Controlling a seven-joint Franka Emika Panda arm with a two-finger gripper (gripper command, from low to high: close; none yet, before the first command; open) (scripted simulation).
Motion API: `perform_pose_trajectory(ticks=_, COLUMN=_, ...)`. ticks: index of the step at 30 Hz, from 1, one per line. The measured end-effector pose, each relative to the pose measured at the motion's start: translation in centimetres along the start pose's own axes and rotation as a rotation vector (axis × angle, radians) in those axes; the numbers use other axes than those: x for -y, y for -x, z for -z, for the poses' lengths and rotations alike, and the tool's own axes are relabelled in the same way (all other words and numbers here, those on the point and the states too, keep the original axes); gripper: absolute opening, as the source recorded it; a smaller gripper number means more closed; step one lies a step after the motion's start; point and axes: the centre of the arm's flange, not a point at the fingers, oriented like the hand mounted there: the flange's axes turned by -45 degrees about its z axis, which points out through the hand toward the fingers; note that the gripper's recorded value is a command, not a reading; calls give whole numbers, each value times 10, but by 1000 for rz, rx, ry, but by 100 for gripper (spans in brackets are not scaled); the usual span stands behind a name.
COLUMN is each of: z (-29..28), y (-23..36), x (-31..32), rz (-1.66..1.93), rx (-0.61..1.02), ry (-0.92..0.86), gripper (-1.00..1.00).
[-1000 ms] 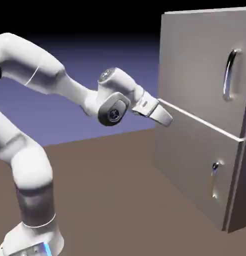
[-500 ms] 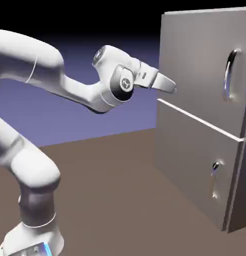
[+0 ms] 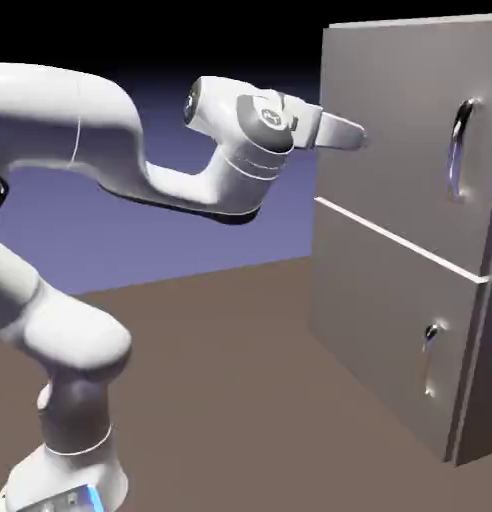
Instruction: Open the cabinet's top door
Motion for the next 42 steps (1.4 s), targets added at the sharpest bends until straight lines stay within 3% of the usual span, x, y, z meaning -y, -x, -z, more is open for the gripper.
perform_pose_trajectory(ticks=29, z=-55, y=34, x=-140, rz=-36, rx=-218, ry=46, gripper=0)
perform_pose_trajectory(ticks=34, z=-97, y=25, x=-143, rz=-38, rx=-217, ry=46, gripper=0)
perform_pose_trajectory(ticks=35, z=-104, y=24, x=-143, rz=-36, rx=-218, ry=46, gripper=-100)
perform_pose_trajectory(ticks=42, z=-75, y=29, x=-131, rz=-42, rx=-217, ry=109, gripper=-100)
